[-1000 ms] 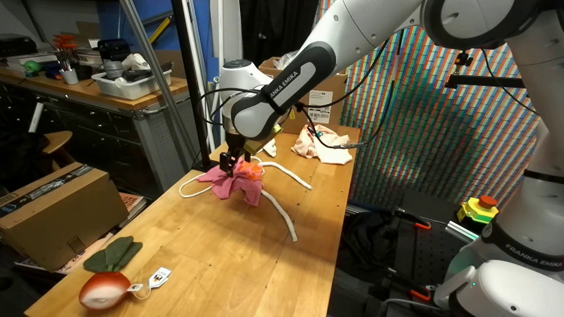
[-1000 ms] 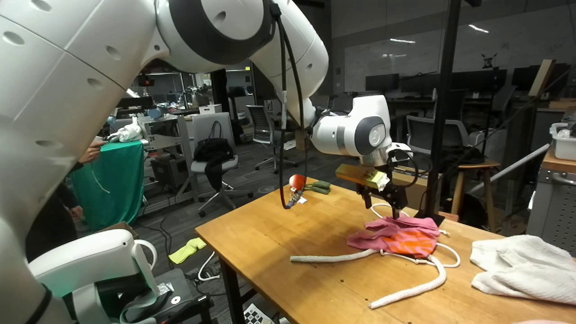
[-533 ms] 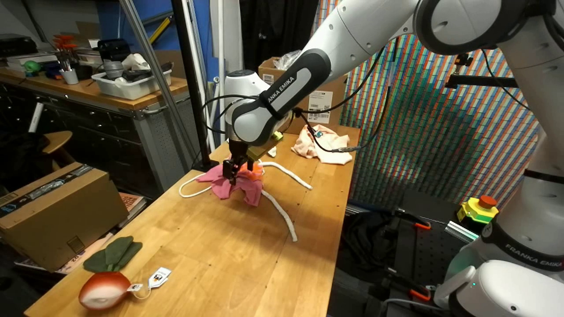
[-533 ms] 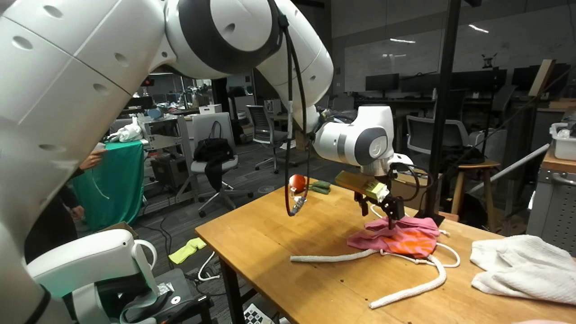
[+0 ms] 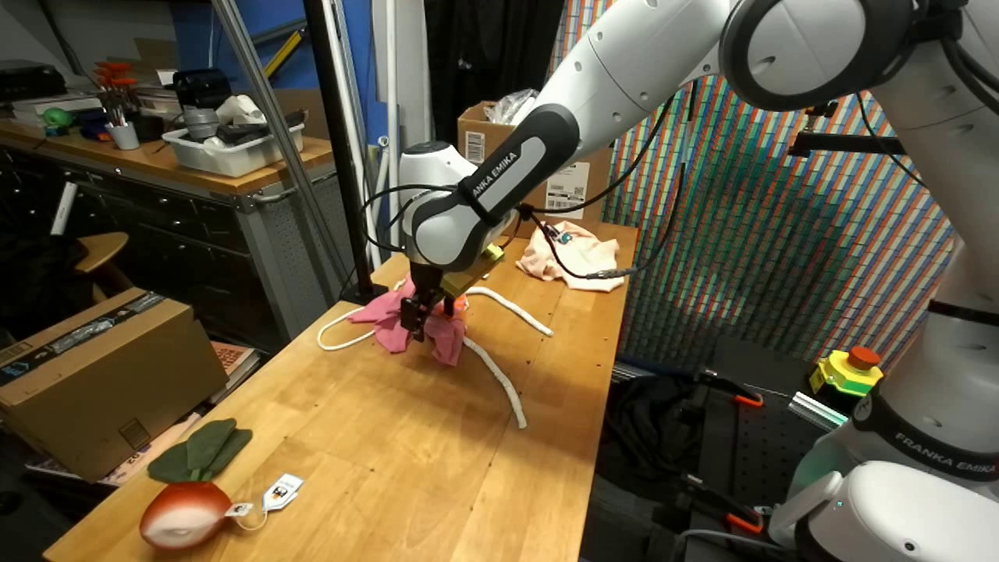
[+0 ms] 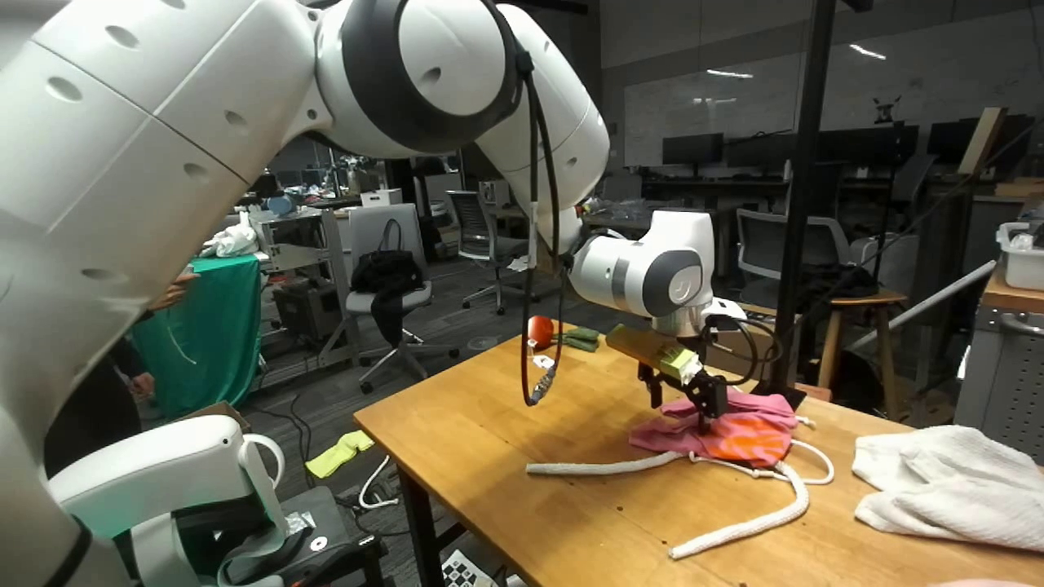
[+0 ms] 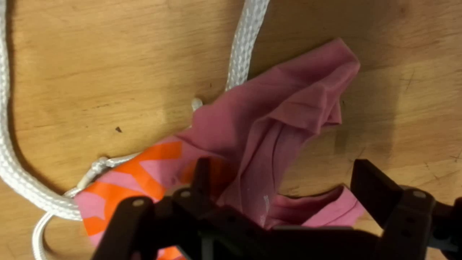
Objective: Put all the items on the table separately
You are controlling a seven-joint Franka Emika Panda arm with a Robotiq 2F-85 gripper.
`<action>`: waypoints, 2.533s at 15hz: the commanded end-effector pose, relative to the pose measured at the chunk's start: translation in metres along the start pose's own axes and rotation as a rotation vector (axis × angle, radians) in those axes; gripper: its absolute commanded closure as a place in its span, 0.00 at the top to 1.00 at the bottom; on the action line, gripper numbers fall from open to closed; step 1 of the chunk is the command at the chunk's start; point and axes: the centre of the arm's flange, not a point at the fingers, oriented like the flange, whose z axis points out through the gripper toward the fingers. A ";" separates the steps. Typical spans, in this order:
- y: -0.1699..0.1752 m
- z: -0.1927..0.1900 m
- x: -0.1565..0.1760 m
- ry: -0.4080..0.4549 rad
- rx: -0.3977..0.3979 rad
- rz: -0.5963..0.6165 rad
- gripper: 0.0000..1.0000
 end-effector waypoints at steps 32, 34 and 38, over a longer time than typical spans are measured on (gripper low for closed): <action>0.011 -0.051 0.020 0.026 -0.090 -0.045 0.08; 0.015 -0.067 0.020 0.041 -0.097 -0.049 0.07; 0.016 -0.105 0.019 0.082 -0.091 -0.057 0.07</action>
